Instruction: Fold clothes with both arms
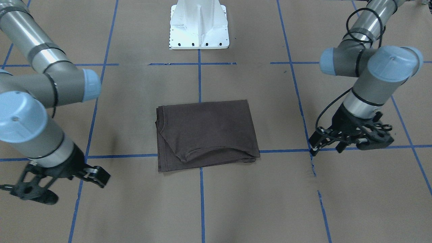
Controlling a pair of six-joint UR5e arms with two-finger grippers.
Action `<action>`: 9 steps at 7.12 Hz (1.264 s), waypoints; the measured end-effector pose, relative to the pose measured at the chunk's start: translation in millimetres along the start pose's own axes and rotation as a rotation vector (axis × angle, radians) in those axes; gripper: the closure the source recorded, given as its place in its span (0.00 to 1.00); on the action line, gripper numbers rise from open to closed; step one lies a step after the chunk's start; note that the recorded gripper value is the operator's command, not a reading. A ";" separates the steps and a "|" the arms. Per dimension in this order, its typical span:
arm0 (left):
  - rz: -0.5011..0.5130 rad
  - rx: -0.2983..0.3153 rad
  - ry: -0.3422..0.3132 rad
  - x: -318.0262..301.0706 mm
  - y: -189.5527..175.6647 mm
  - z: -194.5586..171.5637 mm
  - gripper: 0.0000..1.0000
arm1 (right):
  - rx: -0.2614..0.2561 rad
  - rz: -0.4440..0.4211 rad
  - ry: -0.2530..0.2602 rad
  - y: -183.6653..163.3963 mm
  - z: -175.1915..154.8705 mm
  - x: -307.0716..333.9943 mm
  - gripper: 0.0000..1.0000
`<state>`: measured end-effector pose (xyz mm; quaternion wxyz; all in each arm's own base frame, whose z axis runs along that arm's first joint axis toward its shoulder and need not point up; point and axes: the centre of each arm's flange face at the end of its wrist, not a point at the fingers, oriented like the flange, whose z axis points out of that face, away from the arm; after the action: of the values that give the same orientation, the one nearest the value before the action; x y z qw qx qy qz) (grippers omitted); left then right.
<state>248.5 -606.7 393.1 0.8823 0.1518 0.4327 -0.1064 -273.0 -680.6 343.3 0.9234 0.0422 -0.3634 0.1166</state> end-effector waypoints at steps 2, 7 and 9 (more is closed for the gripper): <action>0.217 0.008 -0.120 -138.6 -12.7 -44.8 0.00 | -0.040 -0.221 0.057 -6.0 -30.1 182.5 0.00; 0.463 -0.112 -0.190 -335.9 -17.0 -145.2 0.00 | -0.121 -0.421 0.033 65.2 -107.3 464.2 0.00; 0.545 -0.019 -0.168 -366.3 6.4 -136.7 0.00 | -0.032 -0.460 0.037 94.3 -113.2 491.8 0.00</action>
<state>-70.3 -530.8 606.5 0.9124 0.2449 0.3025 0.1264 127.2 -480.0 594.7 0.9327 0.1069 -0.3291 -0.1020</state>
